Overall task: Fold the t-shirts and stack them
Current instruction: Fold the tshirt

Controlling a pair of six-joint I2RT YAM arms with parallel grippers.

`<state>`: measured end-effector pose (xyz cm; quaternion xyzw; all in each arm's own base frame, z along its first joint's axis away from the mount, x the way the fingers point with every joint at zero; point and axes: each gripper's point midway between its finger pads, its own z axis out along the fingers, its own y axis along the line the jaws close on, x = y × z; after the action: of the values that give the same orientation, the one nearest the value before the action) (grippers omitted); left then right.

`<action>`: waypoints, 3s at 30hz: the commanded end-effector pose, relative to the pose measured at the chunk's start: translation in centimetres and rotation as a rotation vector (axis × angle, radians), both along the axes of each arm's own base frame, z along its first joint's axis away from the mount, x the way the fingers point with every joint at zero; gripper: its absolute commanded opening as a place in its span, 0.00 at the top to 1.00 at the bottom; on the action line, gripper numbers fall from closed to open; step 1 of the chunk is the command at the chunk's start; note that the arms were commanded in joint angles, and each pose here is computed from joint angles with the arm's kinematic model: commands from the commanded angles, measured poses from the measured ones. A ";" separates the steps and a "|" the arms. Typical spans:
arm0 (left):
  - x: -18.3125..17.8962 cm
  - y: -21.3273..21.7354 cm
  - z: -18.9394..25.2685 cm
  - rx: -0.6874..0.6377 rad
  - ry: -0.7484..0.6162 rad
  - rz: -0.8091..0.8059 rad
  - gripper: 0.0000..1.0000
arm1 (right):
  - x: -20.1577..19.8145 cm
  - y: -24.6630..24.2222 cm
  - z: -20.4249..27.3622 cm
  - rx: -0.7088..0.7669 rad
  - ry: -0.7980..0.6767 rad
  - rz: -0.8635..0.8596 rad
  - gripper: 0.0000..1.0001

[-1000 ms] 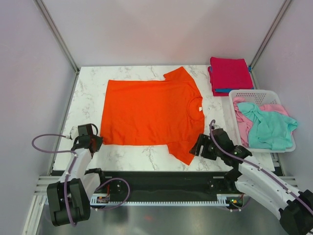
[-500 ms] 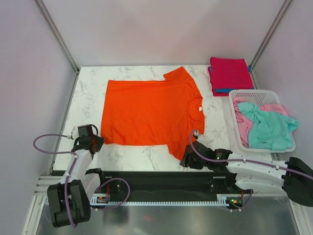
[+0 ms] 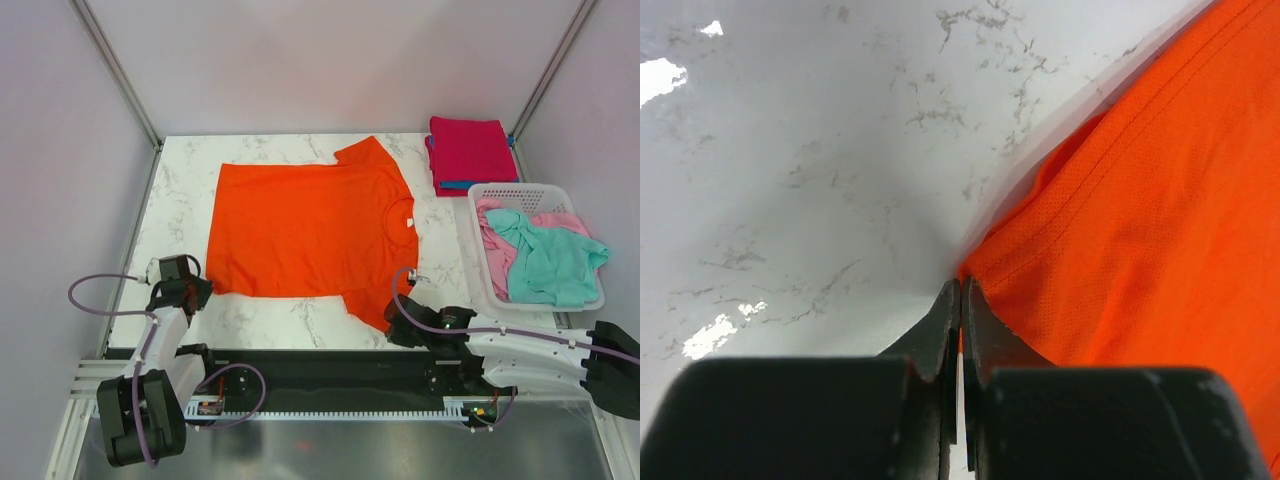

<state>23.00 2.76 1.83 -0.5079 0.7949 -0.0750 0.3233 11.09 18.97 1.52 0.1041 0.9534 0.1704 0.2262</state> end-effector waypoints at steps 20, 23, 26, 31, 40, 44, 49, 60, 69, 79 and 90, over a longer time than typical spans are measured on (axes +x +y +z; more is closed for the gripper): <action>4.1 -2.8 11.6 0.015 -0.164 -0.357 0.98 | 11.0 -2.5 17.1 -0.221 -0.394 -0.163 1.00; 5.4 -2.9 11.7 0.010 -0.140 -0.393 0.98 | 14.2 -2.5 18.2 -0.238 -0.403 -0.157 1.00; 6.6 -2.5 12.1 0.022 -0.126 -0.409 0.98 | 17.1 -2.3 18.8 -0.233 -0.401 -0.168 1.00; 9.2 -1.7 12.0 0.033 -0.081 -0.425 0.98 | 21.3 -2.0 20.1 -0.256 -0.419 -0.143 1.00; 13.1 -0.5 10.7 0.034 -0.010 -0.432 0.98 | 26.8 -3.0 19.0 -0.286 -0.389 -0.140 1.00; 14.2 -0.2 9.0 0.012 0.037 -0.418 0.98 | 28.6 -3.4 17.7 -0.300 -0.363 -0.130 1.00; 15.9 -0.1 8.1 -0.013 0.061 -0.421 0.98 | 30.7 -3.7 16.6 -0.297 -0.347 -0.119 1.00; 19.1 0.8 5.8 -0.034 0.140 -0.420 0.98 | 36.2 -3.4 12.9 -0.319 -0.305 -0.094 1.00; 21.8 -0.5 6.8 -0.124 0.129 -0.524 0.55 | 43.1 -4.8 13.3 -0.352 -0.337 -0.048 0.20; 14.7 0.2 8.8 -0.039 0.097 -0.442 0.19 | 30.1 -5.0 16.7 -0.040 -0.377 -0.089 0.12; 9.6 0.2 5.4 -0.129 -0.003 -0.251 0.24 | 20.5 -5.2 7.2 0.071 -0.212 -0.041 0.12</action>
<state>30.31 2.40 5.32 -0.3996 0.8799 -0.1417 0.2143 30.33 12.76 7.32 0.1051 0.9338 0.1712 0.2960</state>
